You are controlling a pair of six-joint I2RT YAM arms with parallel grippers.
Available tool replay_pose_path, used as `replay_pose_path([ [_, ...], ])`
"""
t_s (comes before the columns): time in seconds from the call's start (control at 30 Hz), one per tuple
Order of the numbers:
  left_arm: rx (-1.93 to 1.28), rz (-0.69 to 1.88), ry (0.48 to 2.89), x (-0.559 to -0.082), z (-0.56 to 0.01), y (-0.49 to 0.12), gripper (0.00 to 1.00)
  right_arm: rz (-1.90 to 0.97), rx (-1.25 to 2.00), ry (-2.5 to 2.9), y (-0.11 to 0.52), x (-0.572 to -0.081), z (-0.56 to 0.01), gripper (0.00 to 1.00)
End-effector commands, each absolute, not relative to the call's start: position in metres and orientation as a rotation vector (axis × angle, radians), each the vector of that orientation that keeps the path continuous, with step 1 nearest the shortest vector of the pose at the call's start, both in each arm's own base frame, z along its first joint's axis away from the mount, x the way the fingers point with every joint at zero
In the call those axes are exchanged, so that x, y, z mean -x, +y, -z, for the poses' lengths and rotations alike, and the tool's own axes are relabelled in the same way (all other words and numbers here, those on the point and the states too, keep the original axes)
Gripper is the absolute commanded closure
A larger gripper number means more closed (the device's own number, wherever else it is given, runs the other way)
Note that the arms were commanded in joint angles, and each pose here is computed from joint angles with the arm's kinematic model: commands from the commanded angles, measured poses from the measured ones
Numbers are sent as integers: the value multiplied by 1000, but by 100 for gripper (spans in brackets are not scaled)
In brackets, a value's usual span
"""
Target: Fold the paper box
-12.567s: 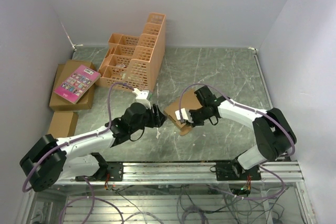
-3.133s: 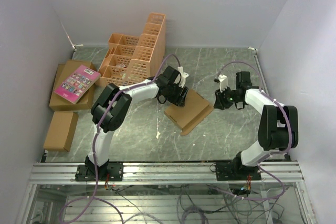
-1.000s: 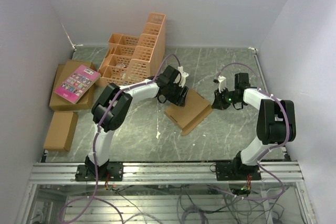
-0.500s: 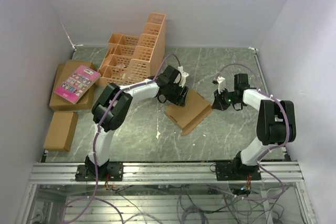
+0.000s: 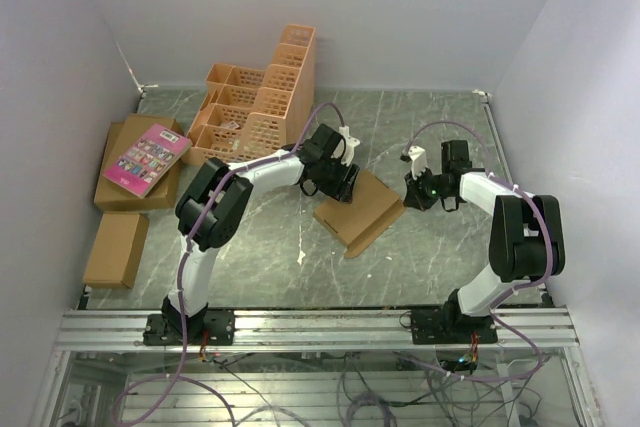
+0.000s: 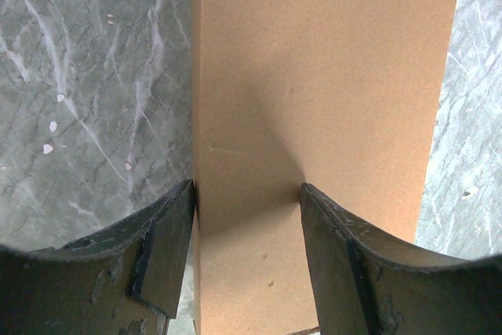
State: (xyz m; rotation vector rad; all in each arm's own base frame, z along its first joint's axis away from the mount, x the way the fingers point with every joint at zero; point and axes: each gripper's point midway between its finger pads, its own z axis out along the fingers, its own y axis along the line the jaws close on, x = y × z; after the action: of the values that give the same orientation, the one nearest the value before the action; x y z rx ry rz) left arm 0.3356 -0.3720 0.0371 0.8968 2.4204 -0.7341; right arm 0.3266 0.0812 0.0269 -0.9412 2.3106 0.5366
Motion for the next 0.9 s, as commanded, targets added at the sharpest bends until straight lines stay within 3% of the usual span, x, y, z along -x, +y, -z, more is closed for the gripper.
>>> replay_pose_path([
  [0.0, -937, 738, 2490, -323, -15, -371, 35, -486, 914, 2309, 79, -335, -29, 100],
  [0.87, -962, 746, 2491, -321, -13, -371, 36, -493, 969, 2238, 95, -339, -41, 100],
])
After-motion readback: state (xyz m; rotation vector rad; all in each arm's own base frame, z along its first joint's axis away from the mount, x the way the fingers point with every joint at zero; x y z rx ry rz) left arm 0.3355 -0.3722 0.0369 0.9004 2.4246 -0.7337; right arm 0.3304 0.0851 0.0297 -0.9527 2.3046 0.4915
